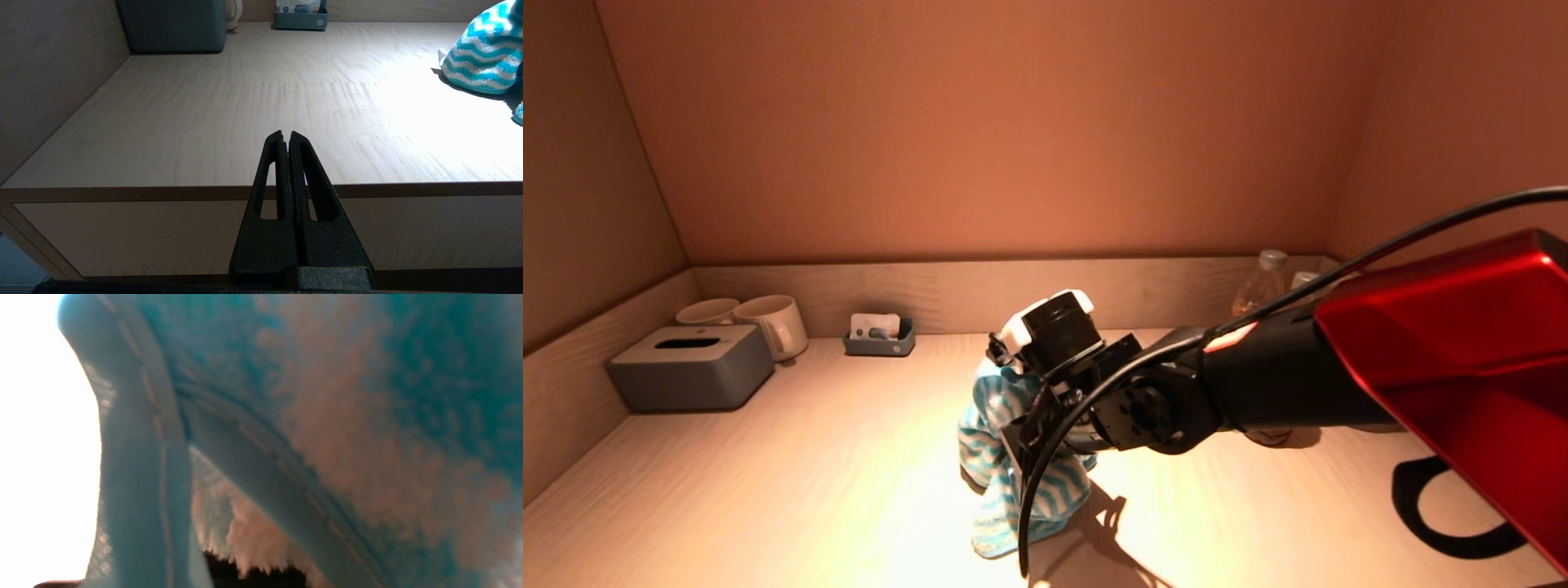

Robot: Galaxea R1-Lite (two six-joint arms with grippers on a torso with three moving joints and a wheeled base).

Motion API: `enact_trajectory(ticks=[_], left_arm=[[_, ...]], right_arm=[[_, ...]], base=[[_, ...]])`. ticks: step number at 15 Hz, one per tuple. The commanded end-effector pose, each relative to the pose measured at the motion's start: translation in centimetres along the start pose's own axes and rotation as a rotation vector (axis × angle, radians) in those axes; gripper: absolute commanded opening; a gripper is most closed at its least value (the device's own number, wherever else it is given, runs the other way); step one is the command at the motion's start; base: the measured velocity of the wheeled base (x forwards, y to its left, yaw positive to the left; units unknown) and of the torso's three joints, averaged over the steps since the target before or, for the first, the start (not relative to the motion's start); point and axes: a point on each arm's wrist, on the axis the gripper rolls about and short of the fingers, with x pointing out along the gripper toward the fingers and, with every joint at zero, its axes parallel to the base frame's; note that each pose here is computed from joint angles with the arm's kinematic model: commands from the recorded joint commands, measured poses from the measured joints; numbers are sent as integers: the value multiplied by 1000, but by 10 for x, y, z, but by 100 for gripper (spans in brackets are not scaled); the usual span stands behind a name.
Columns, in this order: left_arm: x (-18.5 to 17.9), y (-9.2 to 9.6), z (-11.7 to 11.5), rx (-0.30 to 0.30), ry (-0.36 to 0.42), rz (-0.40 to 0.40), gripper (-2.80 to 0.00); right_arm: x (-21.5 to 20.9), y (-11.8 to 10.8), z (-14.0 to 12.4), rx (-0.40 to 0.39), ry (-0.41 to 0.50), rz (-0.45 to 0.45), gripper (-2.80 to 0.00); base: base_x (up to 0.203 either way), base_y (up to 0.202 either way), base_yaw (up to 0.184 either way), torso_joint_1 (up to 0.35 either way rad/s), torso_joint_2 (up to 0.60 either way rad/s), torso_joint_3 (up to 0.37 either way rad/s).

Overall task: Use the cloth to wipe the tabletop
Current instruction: Sweep the stains on the table

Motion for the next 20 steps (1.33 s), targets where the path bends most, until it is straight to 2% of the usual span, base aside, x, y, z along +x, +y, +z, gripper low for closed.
enact_trajectory(ticks=[1,8,10,16,18,20], left_arm=[[0,0,0,-1,0,-1,-280],[0,0,0,-1,0,-1,-280],[0,0,0,-1,0,-1,-280],[0,0,0,-1,0,-1,-280],[0,0,0,-1,0,-1,-280],[0,0,0,-1,0,-1,-280]], right_arm=[[10,2,-4,-2,23,1,-280],[26,13,-16,-18,77,15,-280],[30,23,-26,-41,112,29,-280],[33,24,-26,-17,111,26,-280],[34,10,-26,12,117,-3,-280],[32,-20,-23,77,108,-57,-280]], base=[[0,0,0,0,0,0],[0,0,0,0,0,0],[0,0,0,0,0,0],[0,0,0,0,0,0],[0,0,0,0,0,0],[0,0,0,0,0,0]])
